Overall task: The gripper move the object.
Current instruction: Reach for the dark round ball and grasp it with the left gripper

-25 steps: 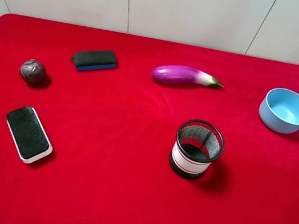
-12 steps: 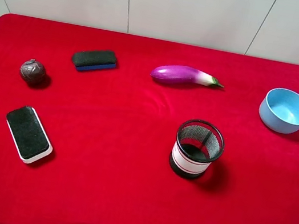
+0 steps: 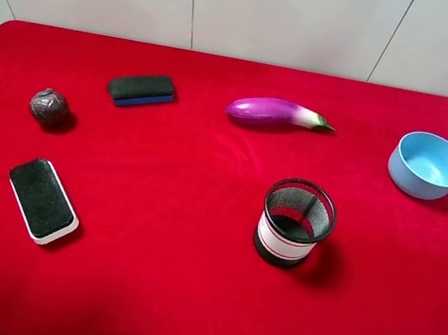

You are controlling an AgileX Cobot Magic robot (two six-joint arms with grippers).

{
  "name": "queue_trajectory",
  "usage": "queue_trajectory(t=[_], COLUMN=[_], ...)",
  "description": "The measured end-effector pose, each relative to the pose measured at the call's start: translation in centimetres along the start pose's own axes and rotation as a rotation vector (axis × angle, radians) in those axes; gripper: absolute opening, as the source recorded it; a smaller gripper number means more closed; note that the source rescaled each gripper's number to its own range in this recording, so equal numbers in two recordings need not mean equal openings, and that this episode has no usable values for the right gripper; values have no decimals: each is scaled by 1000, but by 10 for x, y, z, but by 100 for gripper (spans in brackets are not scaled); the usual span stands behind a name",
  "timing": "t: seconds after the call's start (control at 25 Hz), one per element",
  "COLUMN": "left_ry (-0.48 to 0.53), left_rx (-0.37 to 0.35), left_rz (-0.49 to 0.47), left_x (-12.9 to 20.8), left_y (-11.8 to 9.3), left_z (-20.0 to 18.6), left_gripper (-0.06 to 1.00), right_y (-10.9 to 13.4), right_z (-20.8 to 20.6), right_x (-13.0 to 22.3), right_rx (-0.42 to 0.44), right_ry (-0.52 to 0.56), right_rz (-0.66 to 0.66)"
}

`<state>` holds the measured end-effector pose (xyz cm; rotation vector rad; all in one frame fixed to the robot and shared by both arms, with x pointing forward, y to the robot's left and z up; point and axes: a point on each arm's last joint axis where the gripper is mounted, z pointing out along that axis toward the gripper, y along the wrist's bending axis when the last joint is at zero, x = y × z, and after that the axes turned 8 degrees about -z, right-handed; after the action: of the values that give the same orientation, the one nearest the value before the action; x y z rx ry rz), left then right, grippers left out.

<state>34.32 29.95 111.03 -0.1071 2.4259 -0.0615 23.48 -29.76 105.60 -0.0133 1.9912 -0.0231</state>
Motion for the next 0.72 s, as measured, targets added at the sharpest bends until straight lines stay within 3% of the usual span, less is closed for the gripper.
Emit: queue_trajectory(t=[0.52,0.72], left_ry=[229,270], left_rx=[-24,-51], left_rz=[2,22], left_x=[-36,-44], left_y=[-3,-1], left_z=[60,87], left_gripper=[97,97], right_y=[0,0], right_z=[0,0], right_x=[0,0], right_rx=[0,0], right_ry=[0,0], right_rz=[0,0])
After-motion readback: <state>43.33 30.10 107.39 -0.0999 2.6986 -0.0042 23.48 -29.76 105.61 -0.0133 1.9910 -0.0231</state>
